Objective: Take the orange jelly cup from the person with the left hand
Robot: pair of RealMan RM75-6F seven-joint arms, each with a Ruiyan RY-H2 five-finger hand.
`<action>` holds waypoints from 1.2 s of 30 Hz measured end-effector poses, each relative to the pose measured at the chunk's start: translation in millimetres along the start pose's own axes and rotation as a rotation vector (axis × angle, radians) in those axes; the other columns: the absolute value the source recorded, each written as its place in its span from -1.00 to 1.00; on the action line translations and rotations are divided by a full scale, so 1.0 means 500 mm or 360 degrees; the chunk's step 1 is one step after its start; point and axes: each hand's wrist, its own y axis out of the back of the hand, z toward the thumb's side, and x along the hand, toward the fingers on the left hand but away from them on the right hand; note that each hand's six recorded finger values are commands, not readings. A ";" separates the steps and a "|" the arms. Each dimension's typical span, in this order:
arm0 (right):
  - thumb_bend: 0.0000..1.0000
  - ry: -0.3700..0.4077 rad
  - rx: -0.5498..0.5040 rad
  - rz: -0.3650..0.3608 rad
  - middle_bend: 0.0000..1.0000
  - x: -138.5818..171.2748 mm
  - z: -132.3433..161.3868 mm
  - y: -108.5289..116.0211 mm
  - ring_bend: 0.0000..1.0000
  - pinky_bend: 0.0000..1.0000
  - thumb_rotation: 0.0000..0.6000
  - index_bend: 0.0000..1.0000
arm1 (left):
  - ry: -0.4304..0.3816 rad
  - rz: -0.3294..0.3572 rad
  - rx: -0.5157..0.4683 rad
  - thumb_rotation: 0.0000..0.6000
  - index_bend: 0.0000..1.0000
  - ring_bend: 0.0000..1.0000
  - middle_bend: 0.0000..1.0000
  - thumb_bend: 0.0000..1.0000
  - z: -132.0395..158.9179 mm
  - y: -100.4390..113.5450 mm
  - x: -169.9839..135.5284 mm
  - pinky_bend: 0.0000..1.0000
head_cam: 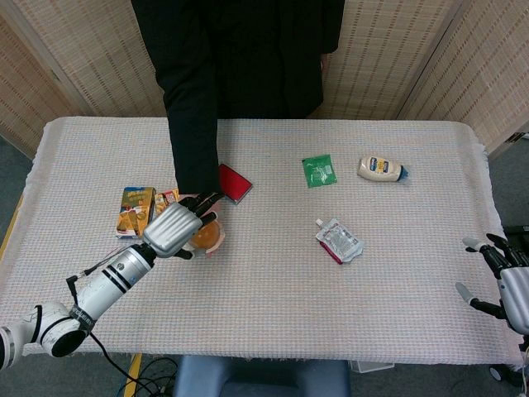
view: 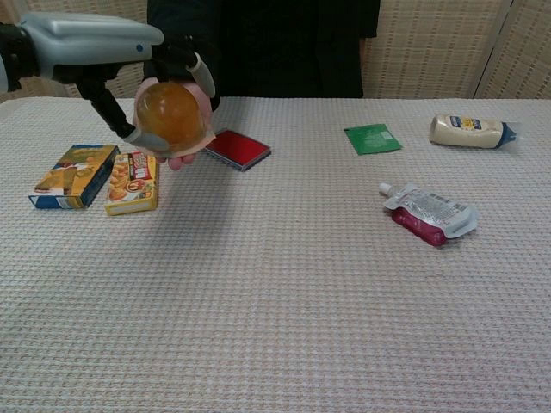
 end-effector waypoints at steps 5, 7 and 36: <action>-0.50 -0.0013 -0.0001 0.0003 -0.36 0.000 -0.005 -0.001 -0.66 -0.61 1.00 -0.63 | 0.0011 -0.0016 0.0047 1.00 -0.24 -0.62 -0.70 -0.35 -0.001 -0.014 0.008 -0.07; -0.50 -0.0012 -0.0002 0.0003 -0.36 0.000 -0.005 -0.001 -0.66 -0.61 1.00 -0.63 | 0.0013 -0.0023 0.0077 1.00 -0.18 -0.55 -0.62 -0.32 -0.003 -0.019 0.011 0.01; -0.50 -0.0008 0.0001 0.0030 -0.36 0.001 -0.002 -0.008 -0.66 -0.61 1.00 -0.63 | 0.0039 0.0221 0.0036 1.00 0.36 0.17 0.24 -0.19 -0.050 0.014 -0.117 0.73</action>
